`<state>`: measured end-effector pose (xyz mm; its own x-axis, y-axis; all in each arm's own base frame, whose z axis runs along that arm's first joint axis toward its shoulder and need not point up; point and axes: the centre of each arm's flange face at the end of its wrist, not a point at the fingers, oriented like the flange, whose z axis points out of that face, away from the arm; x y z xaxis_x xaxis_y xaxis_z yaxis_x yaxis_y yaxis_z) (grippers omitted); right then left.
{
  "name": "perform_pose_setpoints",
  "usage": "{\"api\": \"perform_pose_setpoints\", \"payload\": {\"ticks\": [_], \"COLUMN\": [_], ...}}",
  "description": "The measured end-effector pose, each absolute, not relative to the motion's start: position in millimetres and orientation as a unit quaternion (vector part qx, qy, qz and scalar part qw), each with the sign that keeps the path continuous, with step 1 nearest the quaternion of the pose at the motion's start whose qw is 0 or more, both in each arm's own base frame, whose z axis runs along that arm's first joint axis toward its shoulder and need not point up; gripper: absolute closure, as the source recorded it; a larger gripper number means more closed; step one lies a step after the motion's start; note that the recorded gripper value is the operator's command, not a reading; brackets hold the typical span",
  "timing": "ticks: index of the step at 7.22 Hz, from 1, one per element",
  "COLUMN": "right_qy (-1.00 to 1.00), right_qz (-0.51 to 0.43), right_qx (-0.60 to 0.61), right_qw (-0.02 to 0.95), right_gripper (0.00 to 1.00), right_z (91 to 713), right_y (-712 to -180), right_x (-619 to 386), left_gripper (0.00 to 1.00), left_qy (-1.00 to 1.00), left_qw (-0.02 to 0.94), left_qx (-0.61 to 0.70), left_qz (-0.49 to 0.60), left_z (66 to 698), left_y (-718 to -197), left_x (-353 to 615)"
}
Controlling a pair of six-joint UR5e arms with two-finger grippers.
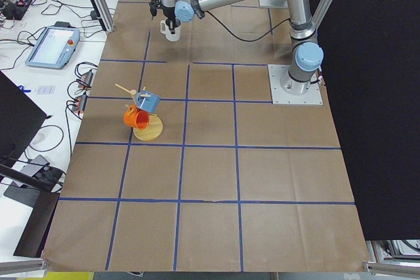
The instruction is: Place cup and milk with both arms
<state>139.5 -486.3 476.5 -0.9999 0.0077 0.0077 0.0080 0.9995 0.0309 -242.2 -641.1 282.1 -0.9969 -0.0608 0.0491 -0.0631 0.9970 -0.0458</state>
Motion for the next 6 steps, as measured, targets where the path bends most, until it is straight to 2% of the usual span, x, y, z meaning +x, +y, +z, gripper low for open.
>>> {"api": "perform_pose_setpoints", "payload": {"ticks": [3,6], "right_qy": [-1.0,-1.0], "right_qz": [-0.016,-0.016], "right_qx": [-0.004,-0.004], "right_qw": [0.003,0.003], "right_gripper": [0.0,0.0], "right_z": [476.2,476.0], "right_y": [-486.2,-486.1], "right_x": [139.8,139.8], "left_gripper": [1.0,0.99], "left_qy": [-0.997,-0.997], "left_qw": [0.034,0.029], "left_qx": [0.06,0.062], "left_qz": [0.023,0.018], "left_z": [262.5,245.0], "left_y": [-668.6,-674.5], "left_x": [-272.8,-284.0]}}
